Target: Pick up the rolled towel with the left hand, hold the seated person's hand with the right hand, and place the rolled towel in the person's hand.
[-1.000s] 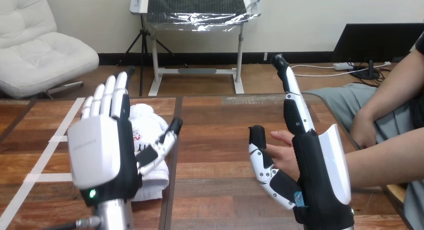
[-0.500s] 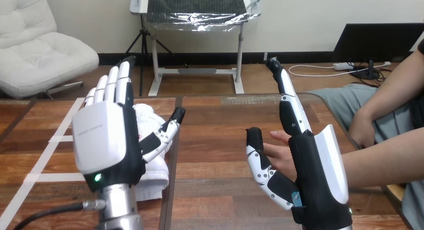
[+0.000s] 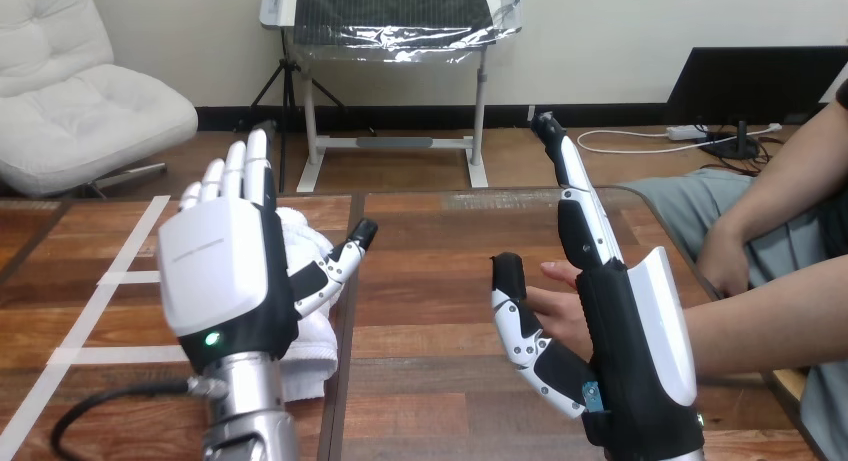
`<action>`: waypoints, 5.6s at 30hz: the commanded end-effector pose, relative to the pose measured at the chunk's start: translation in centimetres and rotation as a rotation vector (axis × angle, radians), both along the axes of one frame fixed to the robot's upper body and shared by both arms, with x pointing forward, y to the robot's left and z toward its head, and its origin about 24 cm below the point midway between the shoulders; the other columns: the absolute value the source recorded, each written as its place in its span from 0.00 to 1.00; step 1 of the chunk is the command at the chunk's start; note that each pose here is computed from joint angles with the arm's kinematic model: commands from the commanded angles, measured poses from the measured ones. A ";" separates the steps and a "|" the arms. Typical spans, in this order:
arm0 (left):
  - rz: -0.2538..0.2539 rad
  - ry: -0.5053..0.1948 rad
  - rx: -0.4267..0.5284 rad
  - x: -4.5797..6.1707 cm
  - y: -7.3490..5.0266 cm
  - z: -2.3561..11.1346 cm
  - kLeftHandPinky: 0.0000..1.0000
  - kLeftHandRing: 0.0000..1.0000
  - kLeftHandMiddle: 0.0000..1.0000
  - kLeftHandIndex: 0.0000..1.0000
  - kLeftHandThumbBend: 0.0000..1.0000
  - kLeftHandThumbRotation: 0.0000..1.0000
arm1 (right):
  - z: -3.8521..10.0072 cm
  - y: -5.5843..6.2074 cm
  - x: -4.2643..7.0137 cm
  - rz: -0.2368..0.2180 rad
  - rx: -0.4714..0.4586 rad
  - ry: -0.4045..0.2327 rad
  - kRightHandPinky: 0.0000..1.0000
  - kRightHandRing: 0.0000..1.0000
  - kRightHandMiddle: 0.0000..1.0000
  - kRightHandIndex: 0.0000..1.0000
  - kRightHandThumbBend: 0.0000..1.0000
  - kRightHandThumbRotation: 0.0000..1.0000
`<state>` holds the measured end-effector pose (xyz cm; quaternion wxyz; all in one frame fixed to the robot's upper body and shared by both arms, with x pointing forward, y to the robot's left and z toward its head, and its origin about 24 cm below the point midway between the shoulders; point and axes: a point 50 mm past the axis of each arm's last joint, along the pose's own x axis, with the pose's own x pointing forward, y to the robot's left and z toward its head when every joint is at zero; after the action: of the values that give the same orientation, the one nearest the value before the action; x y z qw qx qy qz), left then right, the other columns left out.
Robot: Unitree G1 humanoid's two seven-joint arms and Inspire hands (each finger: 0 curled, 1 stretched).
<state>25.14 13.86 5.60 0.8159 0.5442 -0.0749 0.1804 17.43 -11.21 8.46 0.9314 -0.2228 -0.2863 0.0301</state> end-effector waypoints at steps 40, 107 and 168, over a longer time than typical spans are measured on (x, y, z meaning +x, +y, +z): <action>0.212 0.206 0.002 6.1 -0.3 0.6 0.86 0.92 0.98 1.00 0.90 0.81 | 1.4 -0.3 0.9 0.009 -0.044 -0.035 1.00 1.00 1.00 1.00 0.00 0.00; 0.294 0.500 0.002 8.6 1.5 -2.3 0.75 0.85 0.91 0.93 0.98 0.89 | 1.7 -0.8 0.8 0.024 -0.099 0.028 1.00 1.00 1.00 1.00 0.00 0.00; 0.226 0.707 0.102 9.1 0.2 -3.5 0.40 0.50 0.60 0.79 0.90 0.81 | 1.9 -0.9 0.6 0.012 -0.138 0.059 1.00 1.00 1.00 1.00 0.00 0.00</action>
<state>33.18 14.86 0.86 0.7473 0.5968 0.2834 0.0719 17.69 -12.23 8.97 0.9295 -0.2823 -0.2276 0.0666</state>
